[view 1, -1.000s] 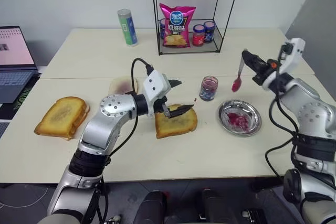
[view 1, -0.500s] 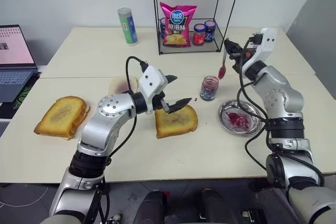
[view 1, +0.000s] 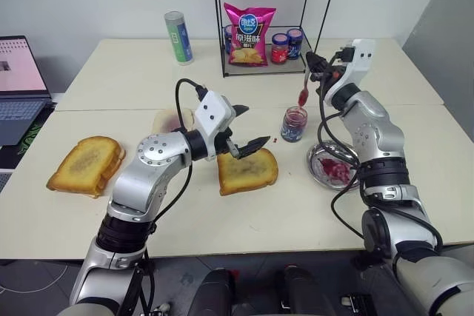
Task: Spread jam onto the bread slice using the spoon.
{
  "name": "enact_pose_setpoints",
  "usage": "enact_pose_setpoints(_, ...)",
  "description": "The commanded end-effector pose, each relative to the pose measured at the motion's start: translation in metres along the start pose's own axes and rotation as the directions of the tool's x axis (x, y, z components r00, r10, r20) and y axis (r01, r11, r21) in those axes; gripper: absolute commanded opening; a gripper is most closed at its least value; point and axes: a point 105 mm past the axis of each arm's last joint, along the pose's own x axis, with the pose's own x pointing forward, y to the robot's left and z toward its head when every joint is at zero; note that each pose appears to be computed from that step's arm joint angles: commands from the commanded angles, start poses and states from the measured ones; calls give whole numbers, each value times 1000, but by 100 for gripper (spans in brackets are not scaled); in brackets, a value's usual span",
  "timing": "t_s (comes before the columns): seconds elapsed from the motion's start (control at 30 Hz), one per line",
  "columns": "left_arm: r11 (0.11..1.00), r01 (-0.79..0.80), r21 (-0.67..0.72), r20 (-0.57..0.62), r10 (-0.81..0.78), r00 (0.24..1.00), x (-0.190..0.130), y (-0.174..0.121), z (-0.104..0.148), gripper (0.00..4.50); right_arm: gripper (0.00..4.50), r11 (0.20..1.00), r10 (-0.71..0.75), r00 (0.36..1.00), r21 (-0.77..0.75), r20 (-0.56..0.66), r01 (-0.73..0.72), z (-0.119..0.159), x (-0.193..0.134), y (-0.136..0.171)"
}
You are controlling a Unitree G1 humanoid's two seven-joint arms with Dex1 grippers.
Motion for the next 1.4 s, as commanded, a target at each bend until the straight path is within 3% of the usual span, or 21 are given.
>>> enact_pose_setpoints(0.03,999,-14,30,41,13,999,-5,1,14,450,2,999,23,998,-24,64,-21,18,-3,8)
enact_pose_setpoints(0.6,1000,-14,24,42,13,999,-2,-1,13,450,2,999,-2,999,-33,-32,1,-28,-22,14)
enact_pose_setpoints(1.0,999,-29,25,41,28,999,-3,1,12,450,2,997,5,990,-70,-143,-15,-45,-36,11)
enact_pose_setpoints(1.4,999,-31,20,46,30,998,-2,0,12,450,2,998,-26,976,47,-216,36,-52,-43,9)
